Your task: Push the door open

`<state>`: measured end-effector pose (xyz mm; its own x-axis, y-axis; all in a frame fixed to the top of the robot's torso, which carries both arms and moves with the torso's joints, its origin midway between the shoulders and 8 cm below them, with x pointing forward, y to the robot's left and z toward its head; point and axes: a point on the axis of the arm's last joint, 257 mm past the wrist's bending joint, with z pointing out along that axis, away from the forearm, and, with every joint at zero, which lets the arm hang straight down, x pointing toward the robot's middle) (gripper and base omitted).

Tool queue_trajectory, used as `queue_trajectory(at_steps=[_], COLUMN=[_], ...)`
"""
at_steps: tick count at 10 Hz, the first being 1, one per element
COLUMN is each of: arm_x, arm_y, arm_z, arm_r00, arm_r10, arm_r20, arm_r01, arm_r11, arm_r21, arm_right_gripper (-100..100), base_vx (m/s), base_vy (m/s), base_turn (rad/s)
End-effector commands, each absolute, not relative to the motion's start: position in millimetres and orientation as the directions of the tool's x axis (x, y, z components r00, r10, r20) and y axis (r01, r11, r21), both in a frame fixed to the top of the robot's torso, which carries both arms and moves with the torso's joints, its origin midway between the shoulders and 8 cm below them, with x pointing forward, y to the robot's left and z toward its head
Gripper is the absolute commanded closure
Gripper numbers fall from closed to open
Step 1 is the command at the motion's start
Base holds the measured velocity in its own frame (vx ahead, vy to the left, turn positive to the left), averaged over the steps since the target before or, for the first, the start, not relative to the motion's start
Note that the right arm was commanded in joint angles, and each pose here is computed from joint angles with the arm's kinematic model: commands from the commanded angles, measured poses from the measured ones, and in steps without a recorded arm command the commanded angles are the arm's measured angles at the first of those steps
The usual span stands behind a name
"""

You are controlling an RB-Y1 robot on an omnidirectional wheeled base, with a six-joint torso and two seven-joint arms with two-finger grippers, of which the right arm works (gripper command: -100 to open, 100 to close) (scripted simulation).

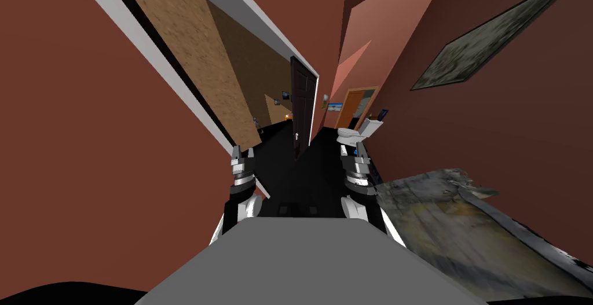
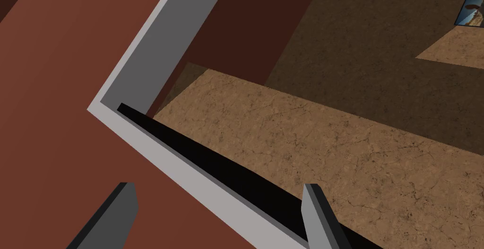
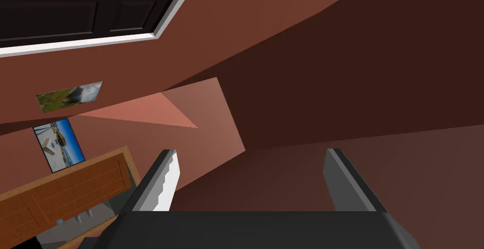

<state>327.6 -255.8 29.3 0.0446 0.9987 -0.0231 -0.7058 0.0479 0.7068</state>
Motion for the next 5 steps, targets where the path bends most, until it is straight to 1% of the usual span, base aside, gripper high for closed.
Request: queue_trajectory(at_steps=[1, 3, 5], arm_x=[334, 342, 350], arm_y=[-255, -253, -251], arm_z=[21, 9, -2], arm_r00=[0.038, 0.029, 0.021], arm_r10=[0.999, 0.999, 0.999], arm_r20=[-0.028, -0.033, -0.037], arm_r01=[-0.696, -0.682, -0.668], arm_r11=[0.046, 0.044, 0.042], arm_r21=[0.717, 0.73, 0.743], arm_right_gripper=[-100, -100, -100], base_vx=[0.042, 0.118, 0.117], base_vy=[-0.016, -0.057, -0.054], base_turn=[0.079, 0.111, 0.08])
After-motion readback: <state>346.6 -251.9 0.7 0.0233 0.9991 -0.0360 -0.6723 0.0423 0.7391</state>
